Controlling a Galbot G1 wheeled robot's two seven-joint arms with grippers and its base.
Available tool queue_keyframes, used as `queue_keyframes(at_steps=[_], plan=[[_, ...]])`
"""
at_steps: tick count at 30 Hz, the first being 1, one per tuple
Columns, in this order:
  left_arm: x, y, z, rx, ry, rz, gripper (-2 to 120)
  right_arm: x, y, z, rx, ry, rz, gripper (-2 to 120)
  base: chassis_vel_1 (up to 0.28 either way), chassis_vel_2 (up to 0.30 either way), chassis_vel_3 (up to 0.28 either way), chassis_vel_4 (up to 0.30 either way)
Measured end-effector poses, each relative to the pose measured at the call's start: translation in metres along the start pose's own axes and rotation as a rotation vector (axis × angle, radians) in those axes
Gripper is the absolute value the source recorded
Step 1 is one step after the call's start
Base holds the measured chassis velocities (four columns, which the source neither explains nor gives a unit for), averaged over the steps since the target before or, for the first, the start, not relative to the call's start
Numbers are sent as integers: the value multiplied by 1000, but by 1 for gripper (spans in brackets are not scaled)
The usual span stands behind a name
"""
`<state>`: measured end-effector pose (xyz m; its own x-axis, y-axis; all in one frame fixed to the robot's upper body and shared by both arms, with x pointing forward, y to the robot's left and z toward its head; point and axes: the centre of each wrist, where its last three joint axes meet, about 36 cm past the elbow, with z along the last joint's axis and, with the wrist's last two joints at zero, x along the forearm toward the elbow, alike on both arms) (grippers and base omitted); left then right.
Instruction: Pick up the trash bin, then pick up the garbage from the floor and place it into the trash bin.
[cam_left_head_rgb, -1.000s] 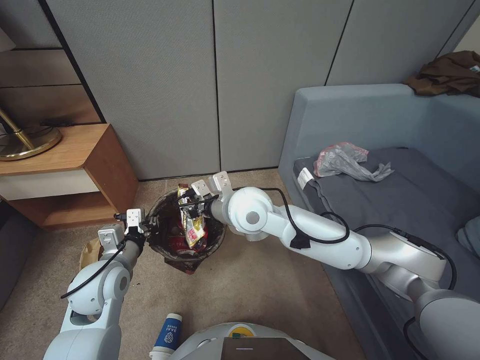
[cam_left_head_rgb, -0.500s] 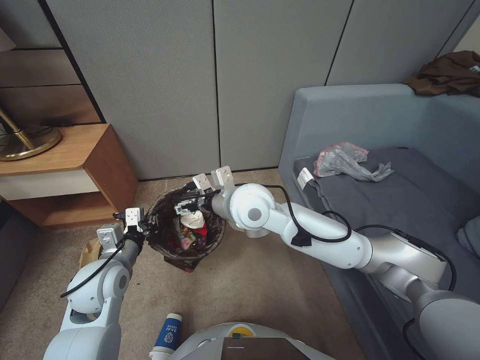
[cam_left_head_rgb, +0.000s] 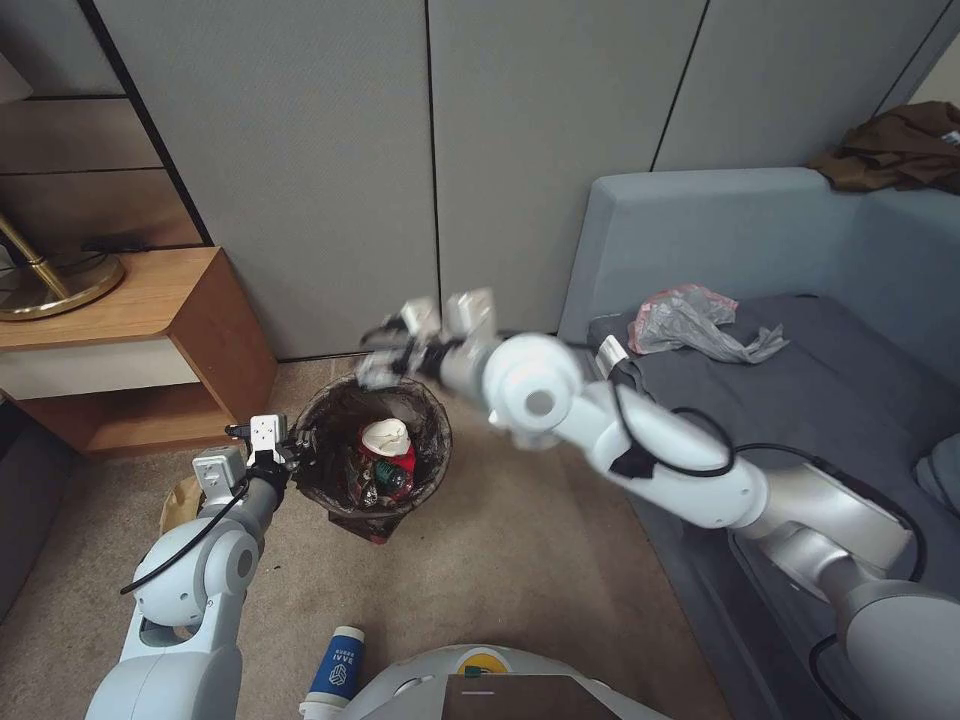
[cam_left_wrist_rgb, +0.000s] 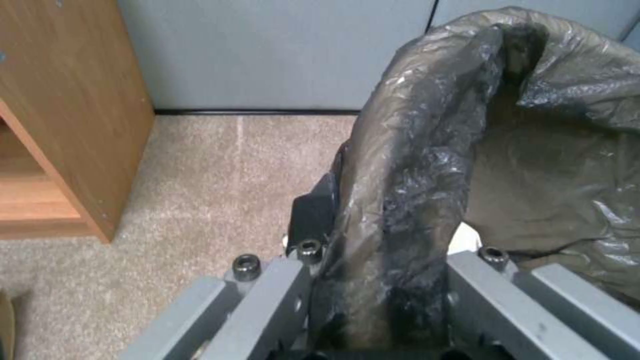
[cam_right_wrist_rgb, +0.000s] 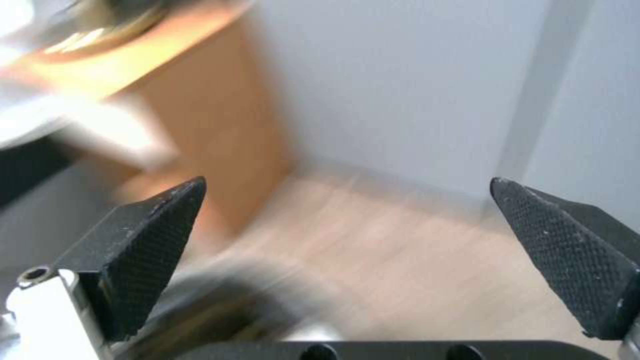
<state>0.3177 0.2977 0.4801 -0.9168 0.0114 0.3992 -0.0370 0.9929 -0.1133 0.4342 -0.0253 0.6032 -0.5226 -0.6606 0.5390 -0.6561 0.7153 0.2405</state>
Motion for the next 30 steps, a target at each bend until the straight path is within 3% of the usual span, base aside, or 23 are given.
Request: queue_keyframes(at_steps=[5, 8, 9, 11, 12, 13, 15, 16, 18, 19, 21, 22, 23, 24, 25, 27, 28, 30], plan=[[0, 0, 0, 2, -1, 1, 5, 18, -4, -17, -9, -90, 16, 100, 0, 0, 0, 0], [1, 1, -1, 4, -2, 2, 5, 38, -25, -34, 15, -243, 126, 100, 4, 17, 8, 6], [1, 1, -1, 4, -2, 2, 5, 38, -25, -34, 15, -243, 126, 100, 0, 0, 0, 0], [1, 2, -2, 2, -5, 2, 5, 52, -57, -36, 99, -400, 280, 100, 0, 0, 0, 0], [0, 0, -3, 3, -10, 7, 5, 71, -93, -31, 159, -594, 410, 100, 0, 0, 0, 0], [0, 0, -3, 3, -10, 7, 5, 71, -93, -31, 159, -594, 410, 100, 0, 0, 0, 0], [1, -1, -4, 0, -19, 11, 5, 86, -131, 2, 132, -666, 547, 100, 0, 0, 0, 0], [1, -1, -4, 0, -19, 11, 5, 86, -131, 2, 132, -666, 547, 100, 0, 0, 0, 0], [1, -2, -4, -3, -25, 11, 5, 102, -161, 26, 157, -733, 681, 100, 0, 0, 0, 0], [1, -2, -4, -3, -25, 11, 5, 102, -161, 26, 157, -733, 681, 100, 0, 0, 0, 0], [2, -4, -3, -2, -31, 14, 5, 113, -191, 96, 186, -734, 830, 100, 0, 0, 0, 0], [5, -4, -3, -3, -32, 12, 5, 118, -193, 142, 198, -735, 893, 100, 0, 0, 0, 0], [5, -4, -3, -3, -32, 12, 5, 118, -193, 142, 198, -735, 893, 100, 0, 0, 0, 0], [5, -4, -3, -4, -33, 10, 5, 114, -189, 172, 191, -719, 924, 100, 0, 0, 0, 0], [5, -4, -3, -4, -33, 10, 5, 114, -189, 172, 191, -719, 924, 100, 0, 0, 0, 0], [8, -5, -2, -7, -32, 11, 5, 104, -172, 220, 154, -700, 974, 100, 0, 0, 0, 0], [8, -5, -2, -7, -32, 11, 5, 104, -172, 220, 154, -700, 974, 100, 0, 0, 0, 0], [9, -6, 1, -7, -22, 16, 5, 93, -156, 251, 135, -682, 997, 100, 0, 0, 0, 0]])
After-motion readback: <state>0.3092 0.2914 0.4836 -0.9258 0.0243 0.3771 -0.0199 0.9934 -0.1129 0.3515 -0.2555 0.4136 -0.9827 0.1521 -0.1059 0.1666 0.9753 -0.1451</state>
